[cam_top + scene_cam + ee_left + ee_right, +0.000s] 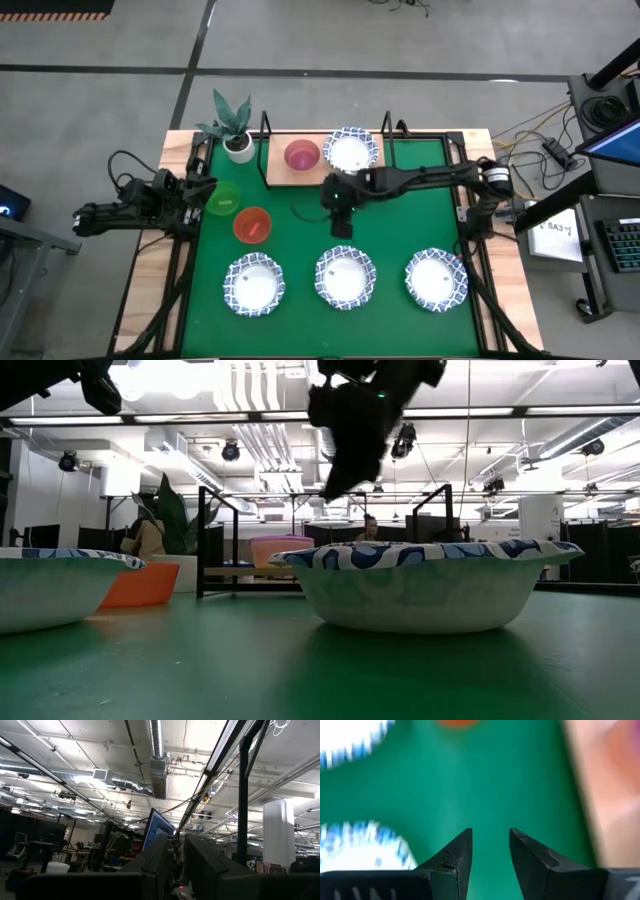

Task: Place and stack bowls onto a shelf
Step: Stack the blue patterned bowl on top of the other blue patterned bowl on the shelf

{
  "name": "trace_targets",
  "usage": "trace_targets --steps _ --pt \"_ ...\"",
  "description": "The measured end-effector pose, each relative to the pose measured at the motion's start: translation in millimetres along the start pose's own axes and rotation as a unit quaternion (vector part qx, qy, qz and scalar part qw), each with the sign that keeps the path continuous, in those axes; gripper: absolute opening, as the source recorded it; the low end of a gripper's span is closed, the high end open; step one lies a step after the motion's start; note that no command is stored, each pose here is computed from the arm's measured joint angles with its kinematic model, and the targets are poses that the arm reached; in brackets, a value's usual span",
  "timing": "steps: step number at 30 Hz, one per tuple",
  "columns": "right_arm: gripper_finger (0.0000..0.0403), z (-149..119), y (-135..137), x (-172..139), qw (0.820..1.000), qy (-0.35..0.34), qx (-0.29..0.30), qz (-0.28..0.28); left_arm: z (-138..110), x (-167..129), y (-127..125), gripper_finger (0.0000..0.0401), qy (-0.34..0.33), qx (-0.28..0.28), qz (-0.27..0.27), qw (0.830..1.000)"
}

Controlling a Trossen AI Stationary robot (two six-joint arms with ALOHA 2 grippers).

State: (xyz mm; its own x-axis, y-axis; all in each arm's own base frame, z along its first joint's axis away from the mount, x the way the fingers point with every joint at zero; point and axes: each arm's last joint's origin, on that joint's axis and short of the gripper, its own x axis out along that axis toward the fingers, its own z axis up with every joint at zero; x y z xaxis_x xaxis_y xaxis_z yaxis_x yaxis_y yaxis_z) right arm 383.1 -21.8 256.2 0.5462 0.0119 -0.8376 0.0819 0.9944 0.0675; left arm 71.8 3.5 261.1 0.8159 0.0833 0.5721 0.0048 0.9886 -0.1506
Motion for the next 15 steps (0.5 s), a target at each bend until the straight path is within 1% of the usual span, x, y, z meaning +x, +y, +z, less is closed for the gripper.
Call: trace_targets --steps 4,9,13,15 --pt "0.0117 -15 25 3 0.998 0.06 -0.027 0.013 0 0 0 0.0052 0.0 0.0 0.0 1.0" --pt "0.0116 -20 51 3 0.996 0.071 -0.043 0.018 0 0 0 0.0052 0.0 0.0 0.0 1.0" --pt "0.0118 -23 58 3 0.997 0.073 -0.033 0.013 0 0 0 0.0052 0.0 0.0 0.0 1.0" --pt "0.0118 -23 59 6 0.997 0.075 -0.008 -0.001 0 0 0 0.0052 0.0 0.0 0.0 1.0"
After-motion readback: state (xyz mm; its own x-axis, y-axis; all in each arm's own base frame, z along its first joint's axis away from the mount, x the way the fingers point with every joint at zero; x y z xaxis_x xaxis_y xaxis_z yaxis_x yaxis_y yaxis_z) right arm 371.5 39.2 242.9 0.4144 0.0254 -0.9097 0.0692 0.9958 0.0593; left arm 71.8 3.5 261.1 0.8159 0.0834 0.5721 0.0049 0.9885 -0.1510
